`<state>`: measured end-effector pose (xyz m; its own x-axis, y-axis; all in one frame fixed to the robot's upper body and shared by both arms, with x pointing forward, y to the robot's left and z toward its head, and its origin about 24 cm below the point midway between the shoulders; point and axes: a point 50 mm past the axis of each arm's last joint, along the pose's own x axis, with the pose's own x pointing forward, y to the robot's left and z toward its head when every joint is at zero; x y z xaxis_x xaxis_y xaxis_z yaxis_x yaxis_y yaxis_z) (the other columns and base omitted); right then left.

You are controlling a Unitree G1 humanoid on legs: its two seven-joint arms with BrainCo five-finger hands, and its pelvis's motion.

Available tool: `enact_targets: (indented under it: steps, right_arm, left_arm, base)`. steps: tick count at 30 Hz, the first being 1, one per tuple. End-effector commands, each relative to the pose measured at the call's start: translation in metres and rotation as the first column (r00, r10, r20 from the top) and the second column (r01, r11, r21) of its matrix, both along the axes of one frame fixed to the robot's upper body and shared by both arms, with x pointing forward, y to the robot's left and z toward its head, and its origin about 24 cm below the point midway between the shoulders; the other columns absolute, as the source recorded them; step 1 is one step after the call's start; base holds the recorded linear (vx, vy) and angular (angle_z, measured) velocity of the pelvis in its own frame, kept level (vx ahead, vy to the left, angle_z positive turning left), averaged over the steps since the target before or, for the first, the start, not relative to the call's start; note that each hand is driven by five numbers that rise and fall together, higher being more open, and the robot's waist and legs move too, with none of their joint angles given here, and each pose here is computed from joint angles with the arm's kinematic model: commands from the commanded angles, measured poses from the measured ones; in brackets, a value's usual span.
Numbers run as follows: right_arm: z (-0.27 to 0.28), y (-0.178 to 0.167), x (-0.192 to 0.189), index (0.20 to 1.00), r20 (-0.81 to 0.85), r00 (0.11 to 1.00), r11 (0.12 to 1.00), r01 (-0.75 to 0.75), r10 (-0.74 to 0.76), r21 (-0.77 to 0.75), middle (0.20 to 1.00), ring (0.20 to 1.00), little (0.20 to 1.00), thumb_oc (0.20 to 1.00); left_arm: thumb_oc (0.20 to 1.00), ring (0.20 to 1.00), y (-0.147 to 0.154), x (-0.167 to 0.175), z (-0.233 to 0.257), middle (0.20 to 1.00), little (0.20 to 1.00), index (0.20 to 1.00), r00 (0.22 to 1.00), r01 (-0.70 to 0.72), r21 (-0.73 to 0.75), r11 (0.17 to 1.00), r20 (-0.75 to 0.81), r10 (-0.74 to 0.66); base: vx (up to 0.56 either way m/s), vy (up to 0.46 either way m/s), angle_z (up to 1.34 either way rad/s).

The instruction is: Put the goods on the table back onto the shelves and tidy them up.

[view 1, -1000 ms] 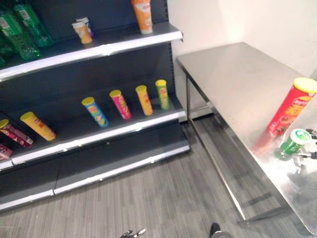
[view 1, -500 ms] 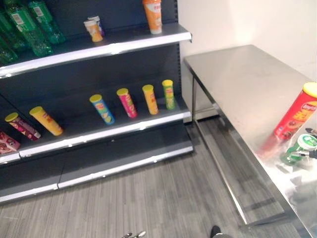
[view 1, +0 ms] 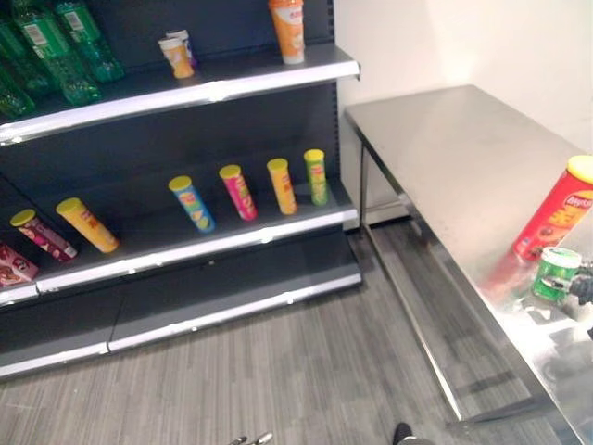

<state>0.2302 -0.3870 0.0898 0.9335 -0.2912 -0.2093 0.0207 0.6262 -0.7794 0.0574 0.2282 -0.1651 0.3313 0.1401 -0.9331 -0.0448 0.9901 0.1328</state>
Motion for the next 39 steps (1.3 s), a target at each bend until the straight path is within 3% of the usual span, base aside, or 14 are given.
enact_targets:
  steps: [1,2,9,18,24,39]
  right_arm:
    - [0.034,0.007,0.015,0.2,0.16,0.986,0.998,-0.038,0.045,-0.051,0.2,0.2,0.2,0.2]
    - [0.047,0.008,0.008,0.2,0.268,0.963,0.998,-0.013,0.028,-0.055,0.2,0.2,0.2,0.2]
    - [0.073,0.02,-0.007,0.2,0.491,0.871,1.0,-0.017,0.025,-0.022,0.2,0.2,0.2,0.2]
    - [0.114,0.06,-0.004,0.2,0.716,0.681,0.977,-0.214,0.149,0.0,0.2,0.2,0.2,0.2]
    - [0.129,0.076,-0.004,0.2,0.759,0.615,0.957,-0.288,0.214,-0.036,0.2,0.2,0.2,0.2]
    - [0.138,0.086,0.003,0.2,0.763,0.595,0.952,-0.293,0.251,-0.084,0.2,0.2,0.2,0.2]
  left_arm:
    - [1.0,1.0,0.022,0.019,0.008,1.0,1.0,1.0,0.999,0.008,0.072,0.997,0.04,-0.011]
    - [1.0,1.0,0.022,0.018,0.007,1.0,1.0,1.0,0.999,-0.008,0.075,0.997,0.04,0.005]
    - [1.0,1.0,0.02,0.018,0.007,1.0,1.0,1.0,0.999,-0.014,0.078,0.997,0.047,0.01]
    - [1.0,1.0,0.02,0.036,0.014,1.0,1.0,1.0,0.991,0.004,0.068,0.998,0.13,-0.012]
    - [1.0,1.0,0.016,0.039,0.014,1.0,1.0,1.0,0.989,-0.016,0.054,0.998,0.148,0.008]
    - [1.0,1.0,0.029,0.052,0.021,1.0,1.0,1.0,0.983,0.041,0.137,0.99,0.173,-0.065]
  base:
    - [0.0,-0.032,0.0]
    - [0.0,0.0,0.0]
    - [0.0,-0.026,-0.01]
    - [-0.04,-0.056,0.0]
    - [0.0,0.081,0.41]
    - [0.12,0.295,0.16]
